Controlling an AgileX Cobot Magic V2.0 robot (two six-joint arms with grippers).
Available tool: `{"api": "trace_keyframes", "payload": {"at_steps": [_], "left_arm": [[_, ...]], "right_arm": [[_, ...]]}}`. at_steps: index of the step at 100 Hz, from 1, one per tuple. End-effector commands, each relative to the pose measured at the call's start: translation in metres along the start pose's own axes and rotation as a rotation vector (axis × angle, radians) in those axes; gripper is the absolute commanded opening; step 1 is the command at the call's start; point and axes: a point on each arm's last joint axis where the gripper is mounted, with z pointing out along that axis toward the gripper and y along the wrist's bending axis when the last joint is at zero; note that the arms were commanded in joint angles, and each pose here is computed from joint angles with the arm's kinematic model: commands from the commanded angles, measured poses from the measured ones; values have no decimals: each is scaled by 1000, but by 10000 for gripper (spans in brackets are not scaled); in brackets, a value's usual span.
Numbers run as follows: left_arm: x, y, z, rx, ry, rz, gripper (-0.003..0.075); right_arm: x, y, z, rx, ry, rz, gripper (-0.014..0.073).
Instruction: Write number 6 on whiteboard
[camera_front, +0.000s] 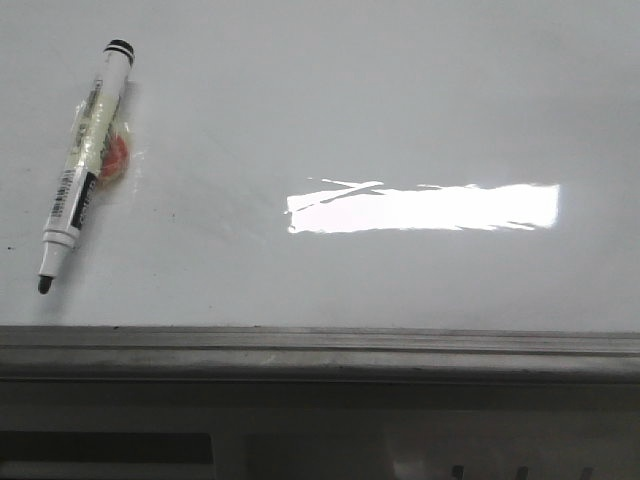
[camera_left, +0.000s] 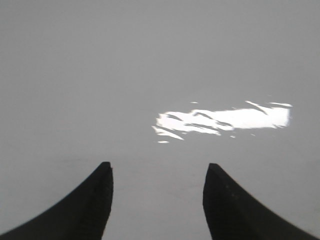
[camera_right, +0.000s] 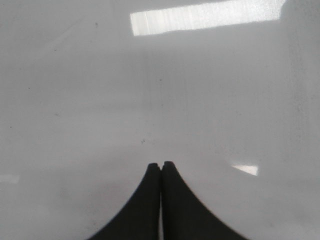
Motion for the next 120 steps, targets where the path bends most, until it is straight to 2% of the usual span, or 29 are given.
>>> {"api": "trace_keyframes", "payload": {"at_steps": [1,19,31,40,61,86,97,114,120], "left_arm": [[-13,-12,10,108,-74,0,379],[-3,-48,28,366,-7,7,379],[6,-69,37,462,35,-11,379],[15,-79,44,475,84,-61,379],[24,-101,55,518,167,-80,379],[34,-105,63,479,264,-124,372],[40,-107,63,485,316,-107,309],[45,-108,64,479,348,-104,95],[46,-107,65,464,359,-126,52]], "right_arm": [[-17,0,-2,7,-91,-4,-64],[-18,0,-2,7,-91,-4,-64],[-18,0,-2,7,-91,-4,-64],[-18,0,-2,7,-91,-4,-64],[-18,0,-2,7,-93,-4,-64],[-18,0,-2,7,-93,-4,-64],[-18,0,-2,8,-95,-4,-64],[-17,0,-2,6,-90,-4,-64],[-17,1,-2,-1,-89,-7,-64]]}}
